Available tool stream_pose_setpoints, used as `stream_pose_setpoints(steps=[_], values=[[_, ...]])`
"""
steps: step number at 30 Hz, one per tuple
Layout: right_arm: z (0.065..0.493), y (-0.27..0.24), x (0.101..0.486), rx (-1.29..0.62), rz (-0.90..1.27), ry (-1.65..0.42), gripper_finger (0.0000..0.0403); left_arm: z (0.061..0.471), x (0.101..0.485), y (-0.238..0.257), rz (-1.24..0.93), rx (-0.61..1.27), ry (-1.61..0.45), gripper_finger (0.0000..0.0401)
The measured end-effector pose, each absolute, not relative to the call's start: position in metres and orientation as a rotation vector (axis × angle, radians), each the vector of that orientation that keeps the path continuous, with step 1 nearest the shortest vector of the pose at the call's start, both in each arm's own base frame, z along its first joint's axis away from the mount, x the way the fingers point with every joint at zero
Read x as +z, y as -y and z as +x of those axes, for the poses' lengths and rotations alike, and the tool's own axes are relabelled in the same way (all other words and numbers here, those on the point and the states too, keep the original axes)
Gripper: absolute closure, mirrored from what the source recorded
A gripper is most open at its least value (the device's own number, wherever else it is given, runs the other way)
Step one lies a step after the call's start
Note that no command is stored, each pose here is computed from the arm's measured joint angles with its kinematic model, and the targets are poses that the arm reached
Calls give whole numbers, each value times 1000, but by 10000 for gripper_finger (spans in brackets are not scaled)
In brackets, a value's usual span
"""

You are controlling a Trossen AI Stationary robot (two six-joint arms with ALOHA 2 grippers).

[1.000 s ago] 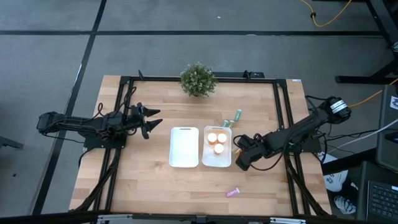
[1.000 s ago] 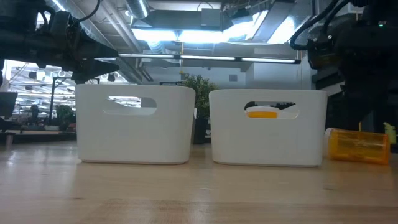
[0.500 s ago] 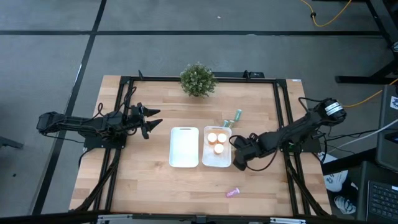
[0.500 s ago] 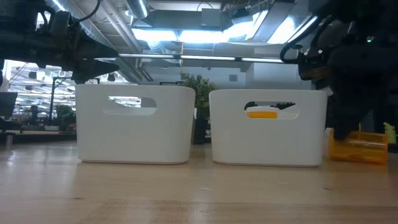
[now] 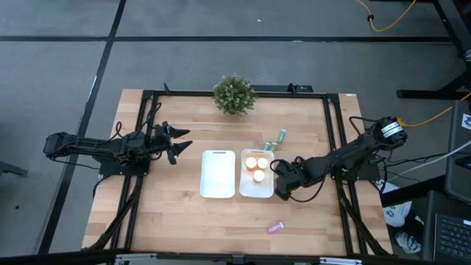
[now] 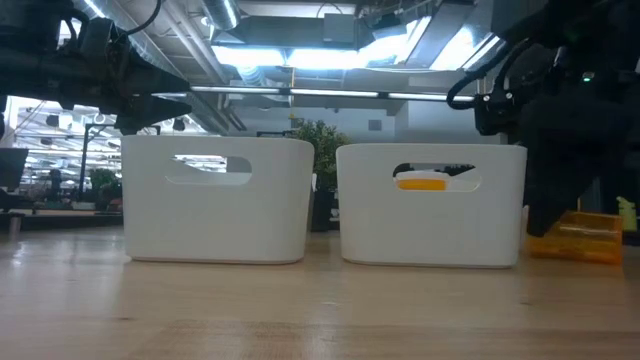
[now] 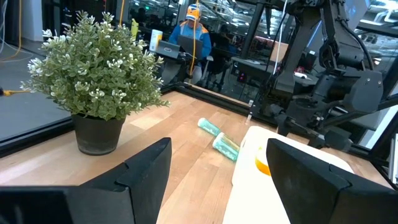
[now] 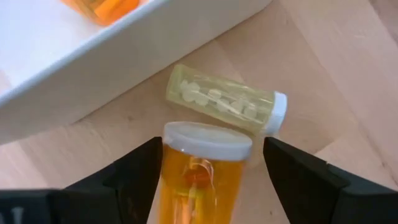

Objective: Pick and place medicine bottles into bin by pill shape (circle, oval)
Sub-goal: Put the orange capsule bottle into the right white bin

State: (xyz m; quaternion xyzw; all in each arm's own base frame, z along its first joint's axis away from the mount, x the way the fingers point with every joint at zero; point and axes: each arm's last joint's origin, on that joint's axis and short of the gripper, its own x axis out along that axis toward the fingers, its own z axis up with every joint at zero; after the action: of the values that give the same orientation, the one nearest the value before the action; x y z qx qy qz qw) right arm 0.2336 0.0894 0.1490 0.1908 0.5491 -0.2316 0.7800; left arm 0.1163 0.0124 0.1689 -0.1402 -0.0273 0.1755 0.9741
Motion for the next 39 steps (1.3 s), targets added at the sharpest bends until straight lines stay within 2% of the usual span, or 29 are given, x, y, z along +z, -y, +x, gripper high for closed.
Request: stream_pose_setpoints(steps=[12,20,23,32,39], values=[[235,-91,142,-504,412,-1217,127,116,169,-12,-283,354,55,146],[234,-90,142,-549,422,-1192,192,116,169,-12,-283,354,55,146],[232,-94,146,-560,431,-1163,204,116,169,-12,-283,354,55,146],[207,-123,164,-701,318,-803,207,116,169,-12,-283,354,55,146],[190,-154,151,-727,196,-453,208,116,169,-12,-283,354,55,146]])
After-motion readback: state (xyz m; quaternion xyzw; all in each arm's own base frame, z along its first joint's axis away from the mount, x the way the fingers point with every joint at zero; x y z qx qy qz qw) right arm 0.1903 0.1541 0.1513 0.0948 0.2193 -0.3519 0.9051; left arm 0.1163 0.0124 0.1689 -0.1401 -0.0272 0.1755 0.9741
